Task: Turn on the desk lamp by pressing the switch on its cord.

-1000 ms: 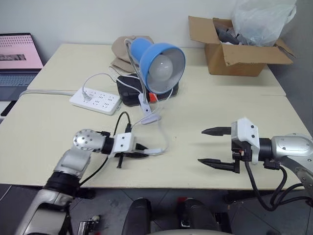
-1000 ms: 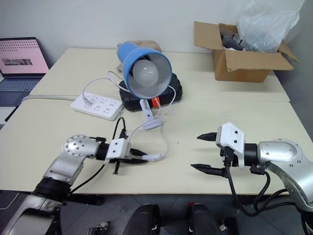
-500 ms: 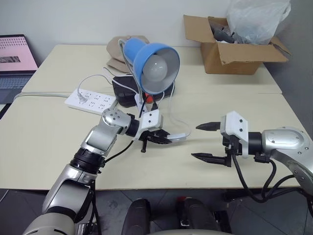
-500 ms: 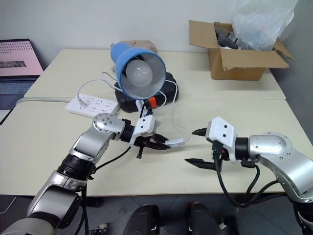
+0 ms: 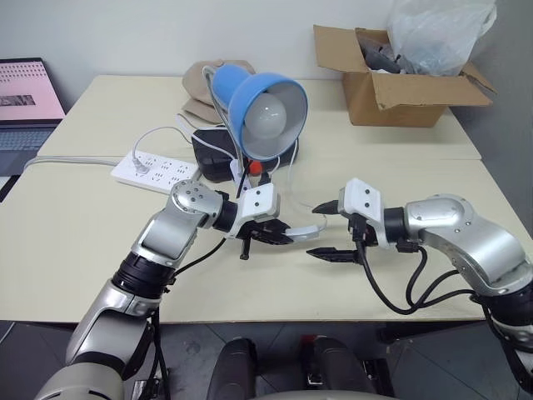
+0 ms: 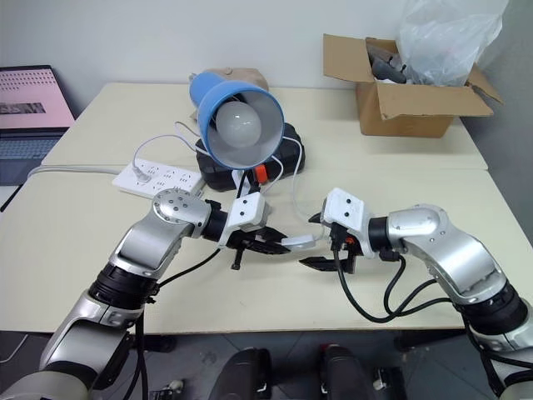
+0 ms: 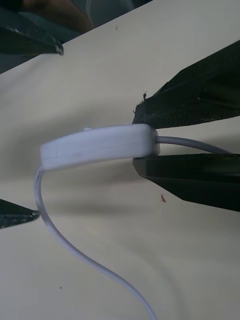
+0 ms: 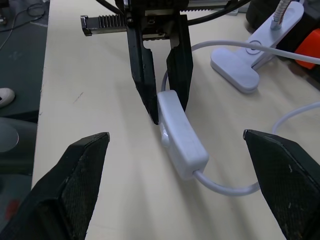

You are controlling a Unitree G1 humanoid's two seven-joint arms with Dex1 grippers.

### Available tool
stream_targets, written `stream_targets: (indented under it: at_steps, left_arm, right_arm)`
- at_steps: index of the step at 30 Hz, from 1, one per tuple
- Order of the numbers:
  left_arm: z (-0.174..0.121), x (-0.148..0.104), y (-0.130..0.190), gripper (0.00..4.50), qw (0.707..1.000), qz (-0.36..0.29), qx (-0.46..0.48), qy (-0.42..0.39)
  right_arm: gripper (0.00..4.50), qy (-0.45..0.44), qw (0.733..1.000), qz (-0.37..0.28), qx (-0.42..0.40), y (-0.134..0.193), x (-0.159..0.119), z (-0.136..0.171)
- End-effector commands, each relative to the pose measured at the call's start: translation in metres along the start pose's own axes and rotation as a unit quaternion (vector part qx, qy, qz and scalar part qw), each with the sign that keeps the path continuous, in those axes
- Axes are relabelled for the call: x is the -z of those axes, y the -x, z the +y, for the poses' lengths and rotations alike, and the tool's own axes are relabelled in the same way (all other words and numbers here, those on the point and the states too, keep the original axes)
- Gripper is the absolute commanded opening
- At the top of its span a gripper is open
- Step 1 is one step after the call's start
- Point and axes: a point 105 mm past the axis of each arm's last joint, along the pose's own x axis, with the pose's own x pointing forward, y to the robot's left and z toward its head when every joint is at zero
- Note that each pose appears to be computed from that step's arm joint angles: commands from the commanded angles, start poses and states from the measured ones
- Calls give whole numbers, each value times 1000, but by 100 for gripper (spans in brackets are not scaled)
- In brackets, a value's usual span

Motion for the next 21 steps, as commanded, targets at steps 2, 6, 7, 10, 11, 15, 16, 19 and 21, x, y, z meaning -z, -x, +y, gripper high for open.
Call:
stream_targets:
  at_steps: [2,6,7,10,11,15,16,19,21]
  left_arm:
    - [0,-10,5,40,1000,-12,-10,-17]
    - [0,-11,5,40,1000,-14,-12,-18]
    - [0,-11,5,40,1000,-15,-13,-18]
    - [0,-11,4,40,1000,-15,-13,-19]
    - [-1,-11,4,40,1000,-15,-13,-19]
    - [-1,-10,4,40,1000,-15,-13,-22]
    - [-1,-11,4,40,1000,-16,-13,-22]
    - [-1,-11,4,40,999,-18,-14,-24]
    - [-2,-12,4,40,999,-18,-15,-27]
  right_arm:
    - [450,31,999,0,-28,-5,-12,-1]
    - [450,36,998,8,-41,-7,-12,-1]
    - [450,37,998,10,-44,-7,-11,-1]
    - [450,39,998,19,-49,-8,-8,-2]
    - [450,38,998,20,-49,-8,-7,-2]
    - [450,38,998,26,-51,-9,-4,-4]
    - [432,38,998,28,-51,-10,-4,-4]
    - [374,39,998,29,-51,-11,-2,-5]
    - [323,36,998,29,-50,-13,-1,-6]
